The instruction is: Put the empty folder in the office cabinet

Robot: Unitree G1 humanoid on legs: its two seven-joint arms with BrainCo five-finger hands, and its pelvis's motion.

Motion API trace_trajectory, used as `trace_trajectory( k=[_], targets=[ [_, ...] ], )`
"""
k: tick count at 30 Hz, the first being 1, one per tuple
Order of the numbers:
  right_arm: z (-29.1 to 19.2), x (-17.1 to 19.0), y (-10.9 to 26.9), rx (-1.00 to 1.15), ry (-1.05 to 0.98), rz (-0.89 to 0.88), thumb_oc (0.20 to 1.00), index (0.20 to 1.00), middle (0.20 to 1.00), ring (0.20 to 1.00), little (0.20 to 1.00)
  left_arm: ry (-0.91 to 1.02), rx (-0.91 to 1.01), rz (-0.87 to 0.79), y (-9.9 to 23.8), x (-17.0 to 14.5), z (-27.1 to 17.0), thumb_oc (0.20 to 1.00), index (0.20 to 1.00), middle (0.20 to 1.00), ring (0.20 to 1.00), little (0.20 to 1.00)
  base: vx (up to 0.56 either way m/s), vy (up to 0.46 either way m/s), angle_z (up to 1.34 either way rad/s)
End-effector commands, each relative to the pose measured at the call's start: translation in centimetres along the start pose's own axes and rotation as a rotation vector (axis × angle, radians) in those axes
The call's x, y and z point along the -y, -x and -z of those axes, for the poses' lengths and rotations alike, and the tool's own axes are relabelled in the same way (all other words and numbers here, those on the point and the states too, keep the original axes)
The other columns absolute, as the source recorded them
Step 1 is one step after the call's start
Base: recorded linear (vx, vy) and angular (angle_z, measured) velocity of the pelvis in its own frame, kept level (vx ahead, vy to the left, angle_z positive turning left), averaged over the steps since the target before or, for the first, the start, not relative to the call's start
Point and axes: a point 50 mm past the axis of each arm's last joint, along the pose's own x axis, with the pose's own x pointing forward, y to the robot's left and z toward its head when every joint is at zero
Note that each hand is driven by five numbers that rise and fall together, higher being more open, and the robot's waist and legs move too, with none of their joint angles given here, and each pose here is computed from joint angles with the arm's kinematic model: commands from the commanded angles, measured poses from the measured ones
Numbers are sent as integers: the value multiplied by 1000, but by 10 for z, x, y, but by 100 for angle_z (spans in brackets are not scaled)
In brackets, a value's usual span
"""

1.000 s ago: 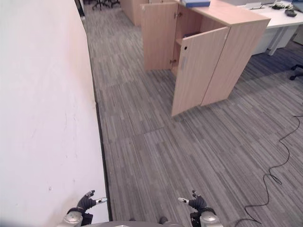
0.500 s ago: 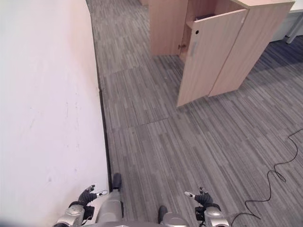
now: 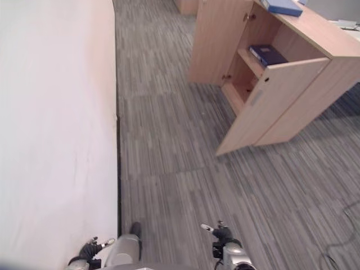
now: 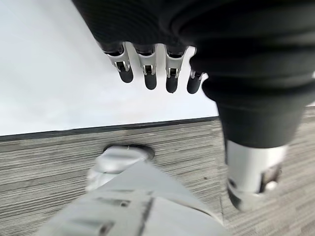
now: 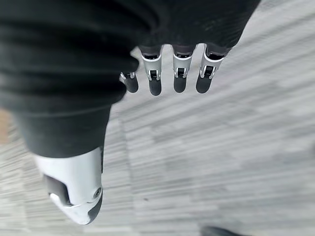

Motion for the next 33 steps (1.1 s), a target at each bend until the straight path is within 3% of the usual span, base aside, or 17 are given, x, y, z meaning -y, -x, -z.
trace_trajectory(
  k=[1, 10, 20, 24, 33],
  targets=[
    [-36, 11, -3, 130, -58, 25, 1000, 1000, 1000, 1000, 1000, -25, 164, -84, -6, -31, -45, 1000, 1000, 1000, 1000, 1000, 196, 264, 19],
    [-34, 23, -2, 132, -122, 75, 1000, 1000, 1000, 1000, 1000, -35, 205, -84, -8, -31, -61, 1000, 1000, 1000, 1000, 1000, 310, 147, 14],
    [22, 51, 9, -49, -139, 180, 1000, 1000, 1000, 1000, 1000, -68, 170, -66, -8, -23, -51, 1000, 1000, 1000, 1000, 1000, 436, -104, 28],
    [39, 74, 17, -99, -171, 248, 1000, 1000, 1000, 1000, 1000, -92, 162, -8, -7, -5, -45, 1000, 1000, 1000, 1000, 1000, 365, -139, -7],
    [16, 94, 15, -27, -193, 288, 1000, 1000, 1000, 1000, 1000, -26, 205, 19, -7, 9, -59, 1000, 1000, 1000, 1000, 1000, 250, -176, -25]
  ],
)
